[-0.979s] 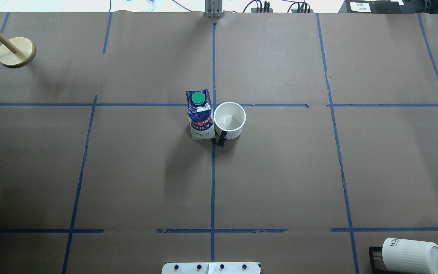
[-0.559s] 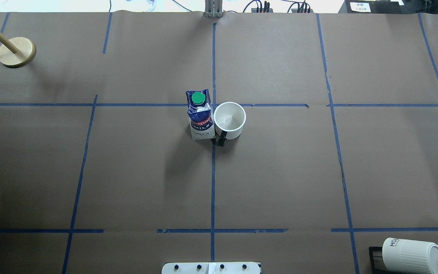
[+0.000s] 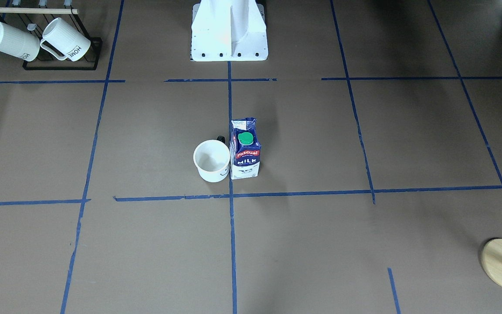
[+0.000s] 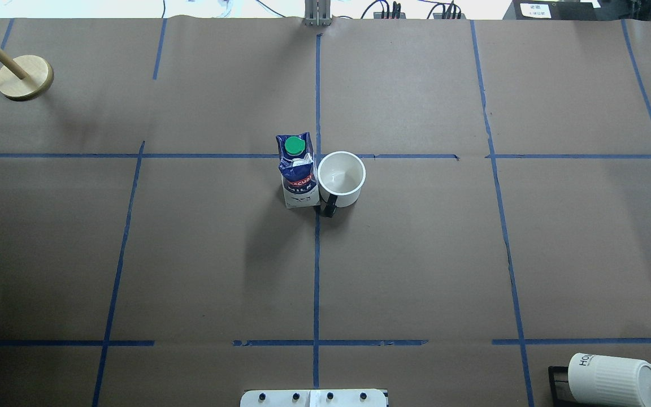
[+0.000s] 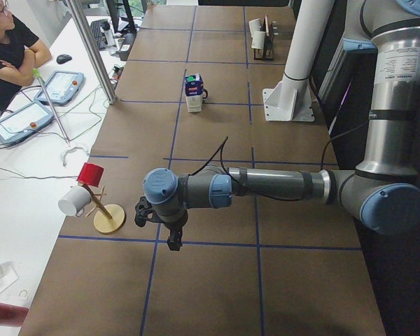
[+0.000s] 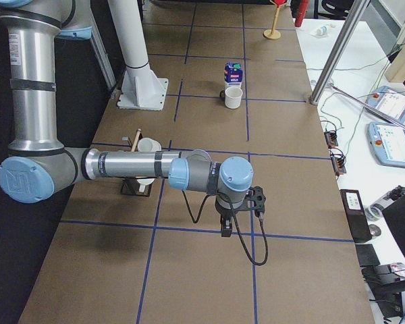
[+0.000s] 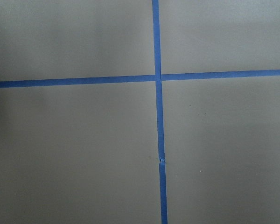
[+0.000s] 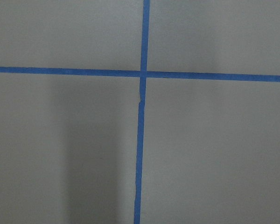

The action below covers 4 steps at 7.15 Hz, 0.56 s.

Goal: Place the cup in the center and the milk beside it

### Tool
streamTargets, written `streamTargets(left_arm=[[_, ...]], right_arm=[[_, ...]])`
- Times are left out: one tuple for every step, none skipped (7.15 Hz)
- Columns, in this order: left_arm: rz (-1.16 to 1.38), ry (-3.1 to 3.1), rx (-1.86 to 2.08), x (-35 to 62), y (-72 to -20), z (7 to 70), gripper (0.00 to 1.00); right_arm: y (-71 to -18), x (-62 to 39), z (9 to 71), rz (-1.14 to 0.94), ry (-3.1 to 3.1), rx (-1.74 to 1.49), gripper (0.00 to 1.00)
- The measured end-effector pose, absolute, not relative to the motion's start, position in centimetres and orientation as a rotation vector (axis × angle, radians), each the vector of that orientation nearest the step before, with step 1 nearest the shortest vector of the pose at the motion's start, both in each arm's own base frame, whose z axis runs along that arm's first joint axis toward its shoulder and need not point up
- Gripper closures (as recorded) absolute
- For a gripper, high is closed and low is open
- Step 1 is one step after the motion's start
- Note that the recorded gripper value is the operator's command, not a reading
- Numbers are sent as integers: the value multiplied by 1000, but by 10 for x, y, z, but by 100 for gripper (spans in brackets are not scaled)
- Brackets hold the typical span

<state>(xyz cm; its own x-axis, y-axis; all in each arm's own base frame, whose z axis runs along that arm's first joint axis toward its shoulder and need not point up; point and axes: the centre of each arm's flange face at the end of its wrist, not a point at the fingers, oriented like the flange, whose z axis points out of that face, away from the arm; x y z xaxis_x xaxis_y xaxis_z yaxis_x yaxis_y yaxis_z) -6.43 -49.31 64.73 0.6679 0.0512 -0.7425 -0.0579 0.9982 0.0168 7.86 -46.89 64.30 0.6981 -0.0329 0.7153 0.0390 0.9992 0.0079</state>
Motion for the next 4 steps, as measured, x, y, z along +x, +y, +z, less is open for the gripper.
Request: streamTargets(left_arm=[[62, 837, -7, -64, -493, 647, 0], [62, 837, -6, -64, -493, 647, 0], [62, 837, -6, -64, -493, 647, 0], [61, 836, -6, -64, -493, 647, 0]], right_arm=[[-469, 79, 645, -37, -797, -13, 0], [-469, 79, 647, -35, -797, -16, 0], [-469, 79, 647, -34, -797, -17, 0], [-469, 79, 647, -34, -797, -16, 0]])
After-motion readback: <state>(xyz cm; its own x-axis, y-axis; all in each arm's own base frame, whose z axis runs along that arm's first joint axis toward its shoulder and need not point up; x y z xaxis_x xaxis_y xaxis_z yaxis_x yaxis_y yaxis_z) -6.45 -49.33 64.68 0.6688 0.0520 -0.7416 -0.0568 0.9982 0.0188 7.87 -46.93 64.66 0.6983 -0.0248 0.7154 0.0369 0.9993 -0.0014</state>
